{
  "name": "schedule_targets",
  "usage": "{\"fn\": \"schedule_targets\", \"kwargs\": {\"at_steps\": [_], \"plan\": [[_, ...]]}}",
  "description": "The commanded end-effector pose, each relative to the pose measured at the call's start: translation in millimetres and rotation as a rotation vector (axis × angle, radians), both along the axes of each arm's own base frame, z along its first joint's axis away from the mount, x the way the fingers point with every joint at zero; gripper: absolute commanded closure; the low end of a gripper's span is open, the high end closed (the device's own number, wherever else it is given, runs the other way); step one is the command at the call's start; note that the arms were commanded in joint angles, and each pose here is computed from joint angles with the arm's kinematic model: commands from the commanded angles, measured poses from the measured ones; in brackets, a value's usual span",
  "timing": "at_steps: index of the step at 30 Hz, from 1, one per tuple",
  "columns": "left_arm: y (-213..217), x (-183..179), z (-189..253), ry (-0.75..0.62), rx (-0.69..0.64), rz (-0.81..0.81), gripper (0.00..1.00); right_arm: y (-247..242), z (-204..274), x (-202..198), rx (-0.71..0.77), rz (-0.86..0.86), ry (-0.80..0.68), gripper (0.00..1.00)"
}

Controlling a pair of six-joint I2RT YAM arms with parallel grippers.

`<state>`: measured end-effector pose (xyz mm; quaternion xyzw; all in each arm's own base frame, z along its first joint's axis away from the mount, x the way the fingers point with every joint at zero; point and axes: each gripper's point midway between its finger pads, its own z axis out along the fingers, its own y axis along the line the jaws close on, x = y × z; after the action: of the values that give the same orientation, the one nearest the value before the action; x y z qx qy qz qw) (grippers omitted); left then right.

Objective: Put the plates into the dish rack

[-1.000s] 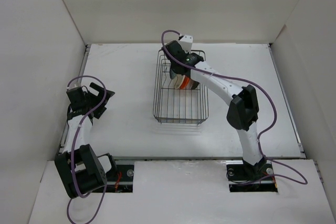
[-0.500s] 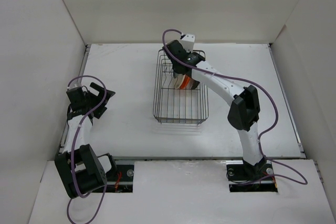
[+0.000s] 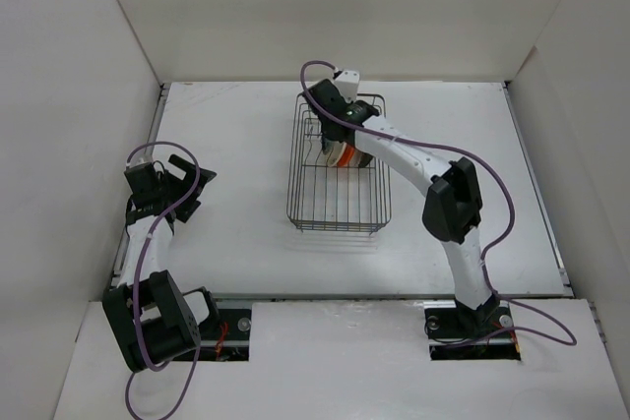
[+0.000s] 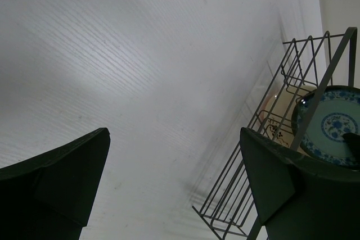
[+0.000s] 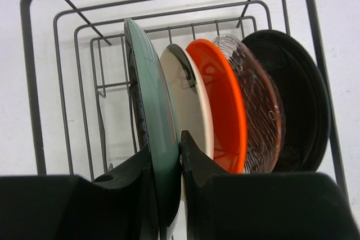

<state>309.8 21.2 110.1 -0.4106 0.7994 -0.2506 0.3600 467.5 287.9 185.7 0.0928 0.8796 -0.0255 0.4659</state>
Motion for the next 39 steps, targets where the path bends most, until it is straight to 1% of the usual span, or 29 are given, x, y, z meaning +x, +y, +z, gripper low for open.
{"fn": "schedule_targets", "kwargs": {"at_steps": [1, 2, 3, 5, 6, 7, 8, 10, 13, 14, 17, 18, 20, 22, 23, 24, 25, 26, 27, 29, 30, 31, 34, 35, 36, 37, 38, 39], "plan": [[3, 8, 19, -0.066, 0.031, -0.014, 0.0, 10, 10, 9, 0.042, 0.007, -0.042, 0.77], [3, 8, 16, -0.057, 0.028, -0.014, 0.0, 10, 10, 9, 0.042, 0.007, -0.042, 0.76], [3, 8, 16, -0.057, 0.028, -0.014, 0.0, 10, 10, 9, 0.042, 0.007, -0.042, 0.7], [3, 8, 16, -0.057, 0.028, -0.014, 0.0, 9, 15, 9, 0.04, 0.012, -0.047, 0.53], [3, 8, 16, -0.057, 0.028, -0.014, 0.0, 10, 15, 8, 0.045, 0.018, -0.043, 0.5], [3, 8, 16, -0.057, 0.028, -0.014, 0.0, 8, 25, 6, 0.053, 0.018, -0.052, 0.44], [3, 8, 16, -0.057, 0.028, -0.014, 0.0, 7, 30, 5, 0.052, 0.023, -0.058, 0.34], [3, 8, 16, -0.057, 0.028, -0.014, 0.0, 4, 50, 2, 0.069, 0.028, -0.086, 0.31], [3, 8, 16, -0.057, 0.028, -0.014, 0.0, 3, 73, -7, 0.088, 0.042, -0.117, 0.3], [3, 8, 16, -0.057, 0.028, -0.014, 0.0, -3, 94, -12, 0.091, 0.056, -0.147, 0.28], [5, 13, 33, -0.098, 0.051, -0.02, 0.0, -3, 125, -23, 0.098, 0.124, -0.199, 0.19], [8, 15, 38, -0.106, 0.063, -0.01, 0.0, -8, 149, -32, 0.122, 0.15, -0.236, 0.15], [15, 17, 55, -0.123, 0.1, 0.013, 0.0, -11, 169, -43, 0.13, 0.204, -0.256, 0.0], [16, 19, 65, -0.135, 0.123, 0.023, 0.0, -24, 192, -58, 0.106, 0.247, -0.291, 0.0], [15, 21, 76, -0.154, 0.134, 0.02, 0.0, -27, 197, -63, 0.1, 0.265, -0.295, 0.0], [16, 22, 81, -0.166, 0.139, 0.021, 0.0, -32, 191, -70, 0.071, 0.289, -0.277, 0.0], [12, 22, 89, -0.181, 0.143, 0.012, 0.0, -45, 210, -83, 0.069, 0.298, -0.312, 0.0], [10, 25, 103, -0.203, 0.15, 0.002, 0.0, -62, 216, -98, 0.057, 0.308, -0.317, 0.0], [13, 27, 111, -0.212, 0.172, 0.009, 0.0, -62, 216, -98, 0.057, 0.308, -0.317, 0.0], [8, 28, 126, -0.227, 0.188, -0.009, 0.0, -89, 226, -123, 0.056, 0.317, -0.34, 0.0], [3, 32, 146, -0.267, 0.21, -0.034, 0.0, -100, 232, -131, 0.064, 0.306, -0.357, 0.0], [0, 34, 152, -0.274, 0.21, -0.043, 0.0, -119, 242, -150, 0.072, 0.299, -0.392, 0.0], [-6, 37, 183, -0.33, 0.253, -0.068, 0.0, -155, 254, -178, 0.081, 0.25, -0.439, 0.0], [-10, 37, 190, -0.341, 0.269, -0.082, 0.0, -173, 264, -196, 0.094, 0.233, -0.469, 0.0], [-9, 36, 194, -0.333, 0.278, -0.072, 0.0, -181, 265, -204, 0.094, 0.224, -0.475, 0.0], [-12, 34, 210, -0.368, 0.301, -0.079, 0.0, -192, 269, -212, 0.095, 0.202, -0.49, 0.0], [-10, 33, 214, -0.37, 0.323, -0.076, 0.0, -206, 270, -226, 0.096, 0.189, -0.501, 0.0], [-4, 29, 220, -0.369, 0.345, -0.038, 0.0, -213, 269, -231, 0.093, 0.179, -0.503, 0.0]]}}
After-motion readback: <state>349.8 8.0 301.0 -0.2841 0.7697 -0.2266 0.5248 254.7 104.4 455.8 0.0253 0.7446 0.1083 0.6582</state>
